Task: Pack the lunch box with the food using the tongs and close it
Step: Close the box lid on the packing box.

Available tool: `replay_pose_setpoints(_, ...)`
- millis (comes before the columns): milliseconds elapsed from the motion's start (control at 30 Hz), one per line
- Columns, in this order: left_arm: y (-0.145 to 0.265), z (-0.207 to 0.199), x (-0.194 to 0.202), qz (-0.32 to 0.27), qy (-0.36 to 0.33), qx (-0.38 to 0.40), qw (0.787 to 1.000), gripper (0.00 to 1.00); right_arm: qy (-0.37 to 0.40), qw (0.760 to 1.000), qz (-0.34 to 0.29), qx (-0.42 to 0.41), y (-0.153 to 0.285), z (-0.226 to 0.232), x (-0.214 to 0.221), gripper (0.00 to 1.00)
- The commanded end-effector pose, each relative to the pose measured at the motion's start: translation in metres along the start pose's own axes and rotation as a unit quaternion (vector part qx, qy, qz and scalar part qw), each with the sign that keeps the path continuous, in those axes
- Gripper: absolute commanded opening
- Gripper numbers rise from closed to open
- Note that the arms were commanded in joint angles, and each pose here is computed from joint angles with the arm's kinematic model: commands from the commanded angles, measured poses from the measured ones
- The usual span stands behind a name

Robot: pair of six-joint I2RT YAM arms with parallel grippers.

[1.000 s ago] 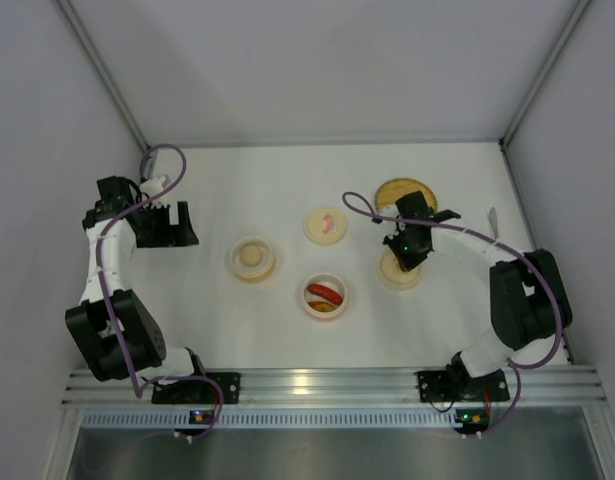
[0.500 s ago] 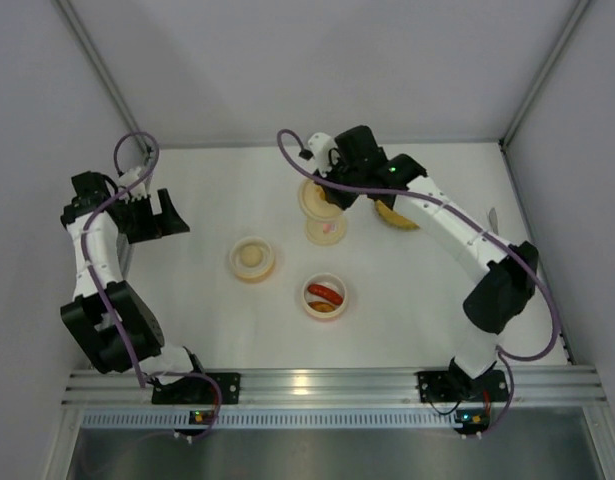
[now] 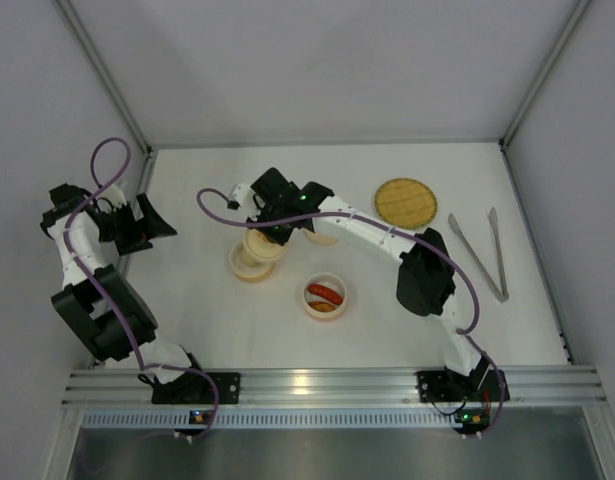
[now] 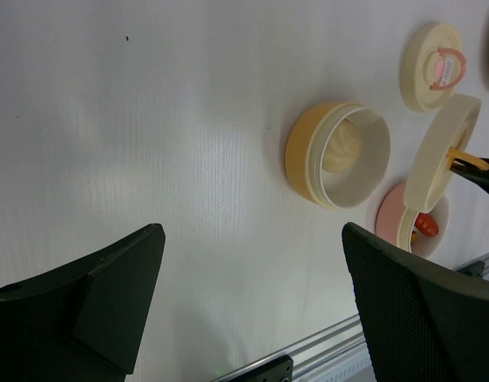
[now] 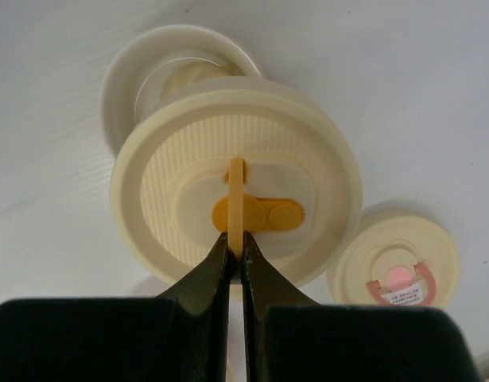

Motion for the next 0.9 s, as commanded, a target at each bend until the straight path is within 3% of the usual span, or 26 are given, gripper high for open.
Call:
replay_pose_setpoints(0, 0.005, -0.006, -0.004, -0.012, -0.012, 0.014, 1.0, 0.98, 0.011, 0.999, -0.048, -0.02, 0.005, 0.029, -0.032, 0.0)
replay_pose_setpoints(433, 0.01, 0.0, 0.003, -0.019, -0.003, 0.01, 1.0, 0.98, 0.004, 0.998, -0.05, -0.034, -0.038, 0.043, -0.036, 0.0)
replay_pose_setpoints(867, 0.012, 0.004, 0.007, -0.016, -0.006, 0.005, 1.0, 0.98, 0.0, 0.998, -0.049, -0.032, -0.055, 0.043, -0.033, 0.18)
Point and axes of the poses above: each gripper's point midway between its finger pads, its own y axis back along the fingers, its own z axis along the line the jaws close on, x = y × z, the point moved 5 cm from there along y, back along the fingers, and after that the axes turned 14 degrees about -y, right-handed, at the moved point
